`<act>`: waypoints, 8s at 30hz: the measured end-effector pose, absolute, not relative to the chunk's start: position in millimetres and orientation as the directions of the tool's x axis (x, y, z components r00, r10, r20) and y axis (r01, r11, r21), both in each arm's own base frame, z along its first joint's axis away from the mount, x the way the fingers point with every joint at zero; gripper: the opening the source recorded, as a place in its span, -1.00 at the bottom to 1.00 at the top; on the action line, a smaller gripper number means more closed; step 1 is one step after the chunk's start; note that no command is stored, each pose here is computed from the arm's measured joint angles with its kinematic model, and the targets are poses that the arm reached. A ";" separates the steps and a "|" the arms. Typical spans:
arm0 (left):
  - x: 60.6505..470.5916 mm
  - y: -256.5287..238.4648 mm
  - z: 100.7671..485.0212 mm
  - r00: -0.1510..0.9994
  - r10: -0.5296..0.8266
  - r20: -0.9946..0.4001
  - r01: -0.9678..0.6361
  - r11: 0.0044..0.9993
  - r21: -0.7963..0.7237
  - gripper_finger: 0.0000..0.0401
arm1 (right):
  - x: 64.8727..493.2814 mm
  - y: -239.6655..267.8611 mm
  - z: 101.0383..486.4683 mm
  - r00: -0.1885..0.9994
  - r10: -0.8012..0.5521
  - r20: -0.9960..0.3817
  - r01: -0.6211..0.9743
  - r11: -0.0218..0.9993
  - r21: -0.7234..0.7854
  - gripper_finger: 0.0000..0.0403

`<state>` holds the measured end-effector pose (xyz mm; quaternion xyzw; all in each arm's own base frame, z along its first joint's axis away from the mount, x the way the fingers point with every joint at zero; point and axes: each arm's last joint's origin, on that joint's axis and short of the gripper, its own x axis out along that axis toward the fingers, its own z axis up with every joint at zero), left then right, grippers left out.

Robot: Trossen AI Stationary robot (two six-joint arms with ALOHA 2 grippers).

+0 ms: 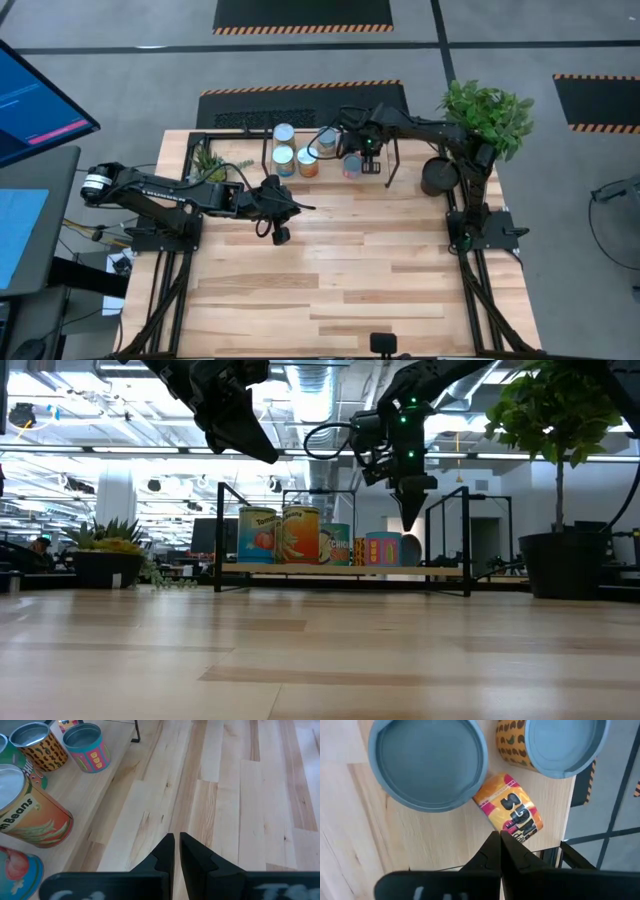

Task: Pick and place cans onto a shelf
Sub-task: Adjust the canned pineapple on the shelf, then put the canned pineapple on the shelf

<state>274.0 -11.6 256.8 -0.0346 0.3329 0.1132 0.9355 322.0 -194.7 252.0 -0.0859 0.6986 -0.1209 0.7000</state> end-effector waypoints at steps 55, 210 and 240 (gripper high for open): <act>272.2 -17.6 255.2 0.742 0.178 -0.646 -0.216 0.976 0.021 -0.93 | 349.4 -110.6 290.0 0.010 -0.382 -0.924 0.201 0.906 -0.372 -0.95; 272.8 -19.2 255.5 0.751 0.120 -0.649 -0.178 0.984 -0.023 -0.93 | 266.6 106.0 232.4 -0.117 -0.201 -0.973 0.061 0.976 -0.209 -0.98; 270.3 -19.1 252.7 0.725 0.124 -0.677 -0.170 0.986 -0.001 -0.93 | 379.5 55.6 191.4 -0.186 -0.042 -0.982 0.157 0.985 -0.071 -0.42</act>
